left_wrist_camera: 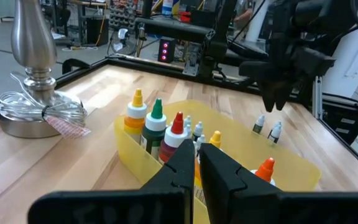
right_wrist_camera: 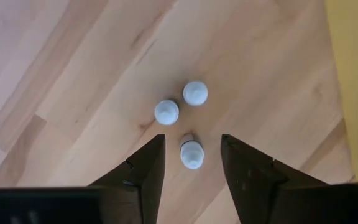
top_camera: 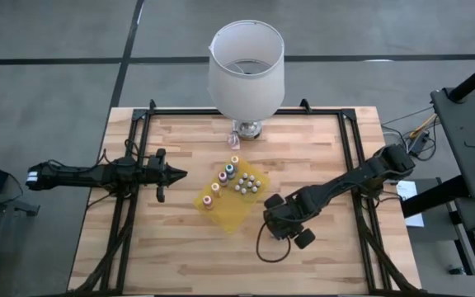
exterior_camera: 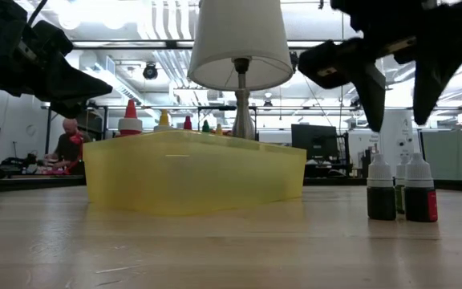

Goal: Pick & Place food coloring
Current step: Put the small green food coloring bottle into the yellow bin

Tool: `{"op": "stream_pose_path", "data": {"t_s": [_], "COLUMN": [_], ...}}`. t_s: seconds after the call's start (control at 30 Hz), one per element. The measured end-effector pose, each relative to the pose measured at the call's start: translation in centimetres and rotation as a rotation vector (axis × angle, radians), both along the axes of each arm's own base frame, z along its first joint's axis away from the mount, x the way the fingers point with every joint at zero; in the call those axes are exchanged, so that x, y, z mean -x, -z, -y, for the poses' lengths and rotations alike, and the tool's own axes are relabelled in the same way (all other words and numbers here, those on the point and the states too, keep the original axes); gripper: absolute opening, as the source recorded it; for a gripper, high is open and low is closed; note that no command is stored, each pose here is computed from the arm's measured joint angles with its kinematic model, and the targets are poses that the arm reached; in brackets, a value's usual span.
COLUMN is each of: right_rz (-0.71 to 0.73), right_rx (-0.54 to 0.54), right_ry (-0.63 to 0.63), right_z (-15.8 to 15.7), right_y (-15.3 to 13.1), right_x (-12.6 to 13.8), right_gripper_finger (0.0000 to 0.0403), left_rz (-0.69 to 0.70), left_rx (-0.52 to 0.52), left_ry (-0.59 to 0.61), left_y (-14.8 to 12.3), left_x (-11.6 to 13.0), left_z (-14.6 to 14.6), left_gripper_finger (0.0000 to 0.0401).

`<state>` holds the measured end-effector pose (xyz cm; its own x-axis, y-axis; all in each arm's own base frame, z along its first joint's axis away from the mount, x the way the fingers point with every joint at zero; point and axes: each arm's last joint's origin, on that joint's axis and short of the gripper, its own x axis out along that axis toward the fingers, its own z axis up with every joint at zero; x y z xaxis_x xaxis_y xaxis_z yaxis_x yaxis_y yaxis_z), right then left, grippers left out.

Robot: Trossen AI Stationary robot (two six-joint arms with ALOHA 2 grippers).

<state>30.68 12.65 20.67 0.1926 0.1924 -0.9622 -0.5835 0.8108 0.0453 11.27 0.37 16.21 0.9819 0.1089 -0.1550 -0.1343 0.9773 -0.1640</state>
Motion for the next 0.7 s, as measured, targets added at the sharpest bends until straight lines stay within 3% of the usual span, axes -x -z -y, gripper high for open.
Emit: {"op": "stream_pose_path", "data": {"t_s": [0.7], "right_rz": [-0.034], "right_rx": [-0.018], "right_ry": [0.009], "right_z": [0.5], "right_y": [1.7], "right_x": [0.6], "right_gripper_finger": [0.0143], "left_rz": [0.001], "left_rx": [0.000], "left_ry": [0.000], "left_y": [0.0], "left_x": [0.0], "left_z": [0.0], "left_gripper_finger": [0.0000]}}
